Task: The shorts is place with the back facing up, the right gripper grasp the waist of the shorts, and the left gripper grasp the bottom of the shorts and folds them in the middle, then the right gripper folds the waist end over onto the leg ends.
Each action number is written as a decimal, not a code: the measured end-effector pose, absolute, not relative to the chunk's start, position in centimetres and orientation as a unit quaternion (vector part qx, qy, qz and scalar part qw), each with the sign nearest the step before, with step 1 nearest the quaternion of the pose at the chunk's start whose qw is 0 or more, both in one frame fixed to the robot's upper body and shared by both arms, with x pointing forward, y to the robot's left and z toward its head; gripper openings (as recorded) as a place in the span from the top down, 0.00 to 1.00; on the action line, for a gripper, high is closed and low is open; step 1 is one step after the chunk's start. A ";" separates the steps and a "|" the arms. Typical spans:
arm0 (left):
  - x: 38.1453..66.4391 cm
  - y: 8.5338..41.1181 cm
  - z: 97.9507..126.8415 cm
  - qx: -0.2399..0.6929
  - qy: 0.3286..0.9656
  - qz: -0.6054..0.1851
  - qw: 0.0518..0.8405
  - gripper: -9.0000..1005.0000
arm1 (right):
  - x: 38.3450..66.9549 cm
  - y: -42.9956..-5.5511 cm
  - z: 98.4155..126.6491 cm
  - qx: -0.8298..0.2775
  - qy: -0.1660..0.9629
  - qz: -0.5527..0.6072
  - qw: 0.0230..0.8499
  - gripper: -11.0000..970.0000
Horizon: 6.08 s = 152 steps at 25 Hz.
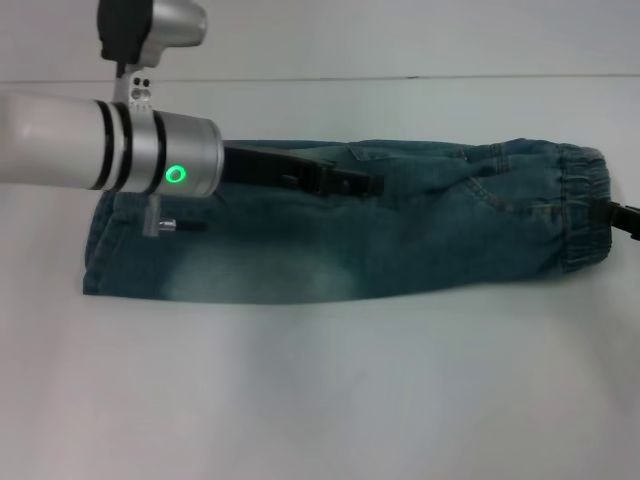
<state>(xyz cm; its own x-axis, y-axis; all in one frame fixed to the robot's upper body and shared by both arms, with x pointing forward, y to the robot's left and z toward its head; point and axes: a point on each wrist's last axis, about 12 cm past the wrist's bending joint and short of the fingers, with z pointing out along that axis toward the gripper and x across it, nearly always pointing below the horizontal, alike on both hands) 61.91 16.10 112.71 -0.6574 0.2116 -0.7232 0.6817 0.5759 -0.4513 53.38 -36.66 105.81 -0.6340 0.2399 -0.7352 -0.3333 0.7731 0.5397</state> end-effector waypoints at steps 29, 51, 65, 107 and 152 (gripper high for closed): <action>63.9 13.7 109.6 0.201 0.872 -0.256 0.367 0.97 | 54.4 -36.4 109.3 -0.062 0.824 0.336 0.452 0.94; 63.4 11.1 108.2 0.242 0.886 -0.197 0.344 0.97 | 56.6 -35.4 115.3 -0.119 0.813 0.323 0.469 0.94; 61.9 8.8 108.0 0.256 0.883 -0.245 0.308 0.96 | 57.5 -34.8 118.5 -0.150 0.805 0.313 0.482 0.95; 65.5 16.2 112.7 0.107 0.818 -0.255 0.504 0.38 | 64.0 -24.4 121.7 -0.266 0.803 0.296 0.443 0.95; 67.7 21.1 113.9 0.029 0.787 -0.030 0.615 0.13 | 64.4 -6.1 116.8 -0.415 0.800 0.307 0.305 0.88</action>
<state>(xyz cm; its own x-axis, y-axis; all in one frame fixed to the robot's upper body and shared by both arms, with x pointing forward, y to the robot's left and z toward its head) 67.69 21.10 113.85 -0.2411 0.0094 -0.9705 0.0831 0.9965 -0.0110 64.36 -6.09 116.77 -0.4698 -0.4765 -0.7431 -0.8512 0.4676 0.2382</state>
